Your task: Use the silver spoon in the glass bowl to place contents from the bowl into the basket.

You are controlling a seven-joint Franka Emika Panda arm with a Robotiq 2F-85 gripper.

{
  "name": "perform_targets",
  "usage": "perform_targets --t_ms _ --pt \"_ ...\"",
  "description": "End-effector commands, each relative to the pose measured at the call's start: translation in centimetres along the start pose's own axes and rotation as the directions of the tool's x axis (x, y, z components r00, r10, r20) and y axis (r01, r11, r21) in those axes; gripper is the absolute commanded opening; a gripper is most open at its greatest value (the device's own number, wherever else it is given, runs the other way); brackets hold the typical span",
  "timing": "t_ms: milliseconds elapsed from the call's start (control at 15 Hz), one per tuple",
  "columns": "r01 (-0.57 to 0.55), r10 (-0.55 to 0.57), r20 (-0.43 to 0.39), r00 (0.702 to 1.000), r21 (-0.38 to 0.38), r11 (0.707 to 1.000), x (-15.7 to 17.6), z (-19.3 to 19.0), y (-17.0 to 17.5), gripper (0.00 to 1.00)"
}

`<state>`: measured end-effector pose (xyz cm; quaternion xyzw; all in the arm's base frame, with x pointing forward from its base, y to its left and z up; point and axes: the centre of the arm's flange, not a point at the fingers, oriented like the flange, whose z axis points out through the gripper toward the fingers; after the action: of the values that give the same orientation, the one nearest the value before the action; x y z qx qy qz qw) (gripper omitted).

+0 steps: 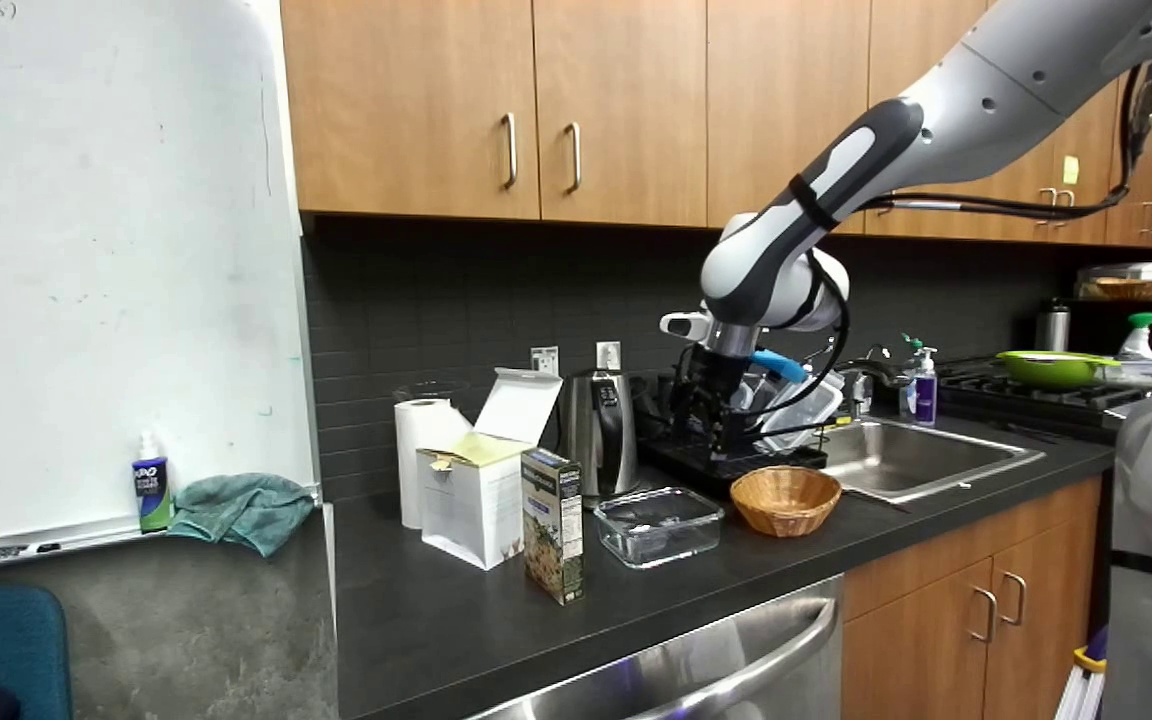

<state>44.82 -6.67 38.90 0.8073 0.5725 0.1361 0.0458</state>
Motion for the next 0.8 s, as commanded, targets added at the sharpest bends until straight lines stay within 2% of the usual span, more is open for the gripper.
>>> perform_targets --t_ms 0,733 --pt "0.030 -0.030 -0.030 0.999 -0.011 1.000 0.3 1.1 1.0 1.00" --pt "0.049 -0.048 -0.052 0.997 0.003 0.999 -0.3 4.3 1.1 1.00"
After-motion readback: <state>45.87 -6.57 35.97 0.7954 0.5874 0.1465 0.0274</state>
